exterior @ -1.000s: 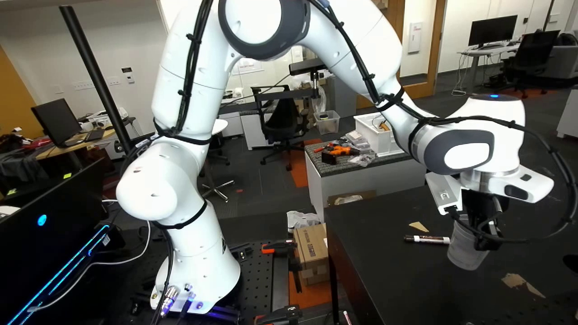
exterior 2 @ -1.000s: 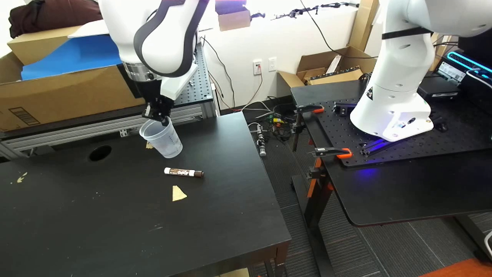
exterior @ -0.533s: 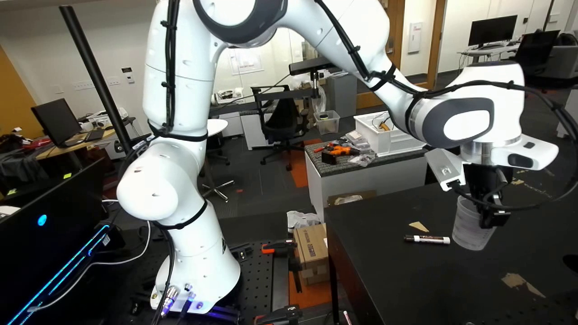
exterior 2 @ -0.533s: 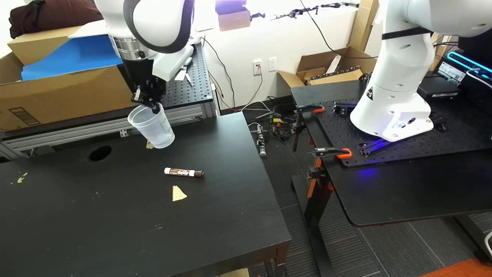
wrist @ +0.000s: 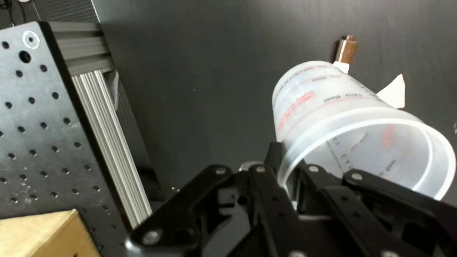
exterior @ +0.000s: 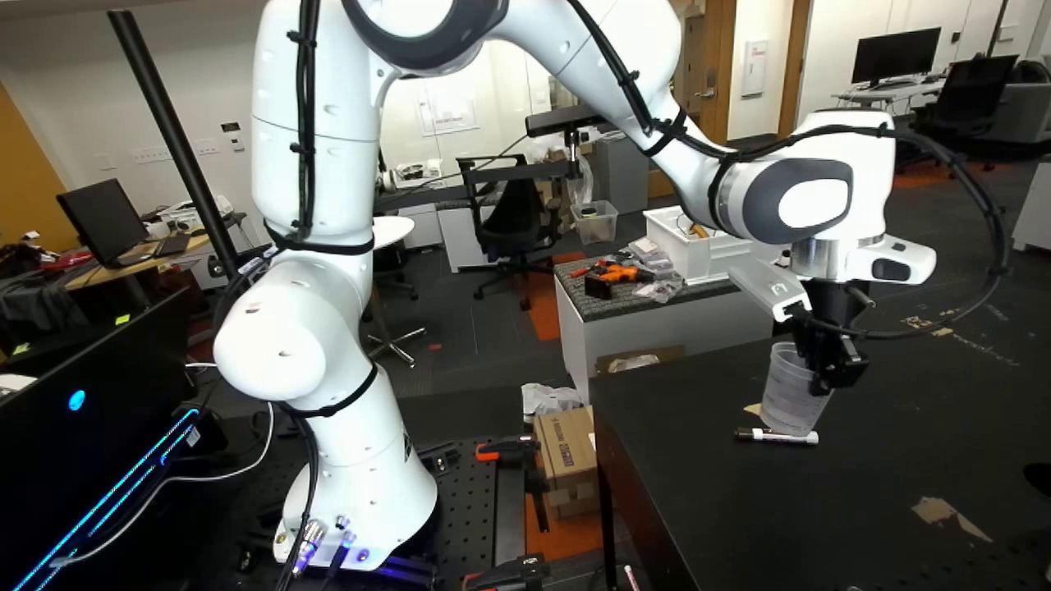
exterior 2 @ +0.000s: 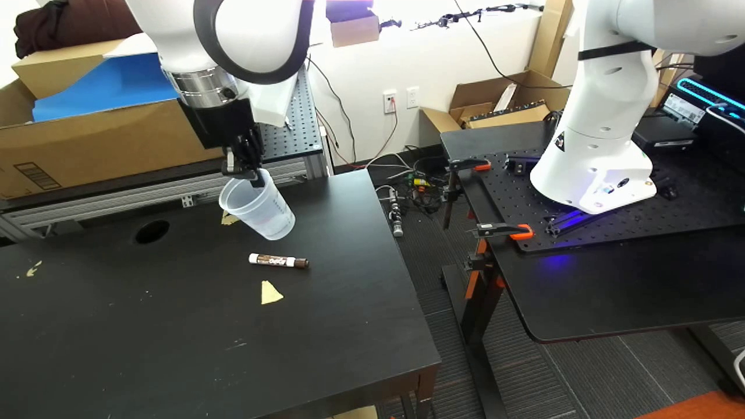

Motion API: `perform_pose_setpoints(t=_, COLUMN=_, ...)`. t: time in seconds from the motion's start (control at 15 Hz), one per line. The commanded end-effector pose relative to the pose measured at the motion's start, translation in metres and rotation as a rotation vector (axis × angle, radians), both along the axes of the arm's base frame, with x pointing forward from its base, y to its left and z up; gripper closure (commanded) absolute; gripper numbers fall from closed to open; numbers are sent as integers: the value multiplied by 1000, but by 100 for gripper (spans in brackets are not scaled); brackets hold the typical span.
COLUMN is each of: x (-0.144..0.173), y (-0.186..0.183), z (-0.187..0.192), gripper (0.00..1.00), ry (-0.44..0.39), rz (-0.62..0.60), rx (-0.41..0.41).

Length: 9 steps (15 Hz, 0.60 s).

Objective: Move the plastic cup forward.

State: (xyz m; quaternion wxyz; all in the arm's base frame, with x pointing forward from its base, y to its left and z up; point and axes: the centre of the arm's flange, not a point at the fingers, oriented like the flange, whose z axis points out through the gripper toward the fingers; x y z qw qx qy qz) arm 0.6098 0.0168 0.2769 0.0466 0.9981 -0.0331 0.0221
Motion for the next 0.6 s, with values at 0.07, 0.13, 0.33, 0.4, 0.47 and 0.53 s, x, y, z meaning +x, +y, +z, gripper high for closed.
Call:
perform_pose_setpoints(t=0.07, x=-15, y=20, z=9, gripper=98, ry=67, rz=143, rx=-24)
perform_pose_setpoints(t=0.13, x=-17, y=25, z=12, gripper=98, ry=62, rz=179, rx=-25)
perform_pose_setpoints(t=0.33, x=-17, y=40, z=17, gripper=98, ry=27, rz=272, rx=-26)
perform_pose_setpoints(t=0.4, x=-17, y=44, z=19, gripper=98, ry=23, rz=301, rx=-28)
perform_pose_setpoints(t=0.47, x=-15, y=48, z=19, gripper=98, ry=25, rz=325, rx=-35)
perform_pose_setpoints(t=0.53, x=-14, y=53, z=17, gripper=98, ry=30, rz=348, rx=-38)
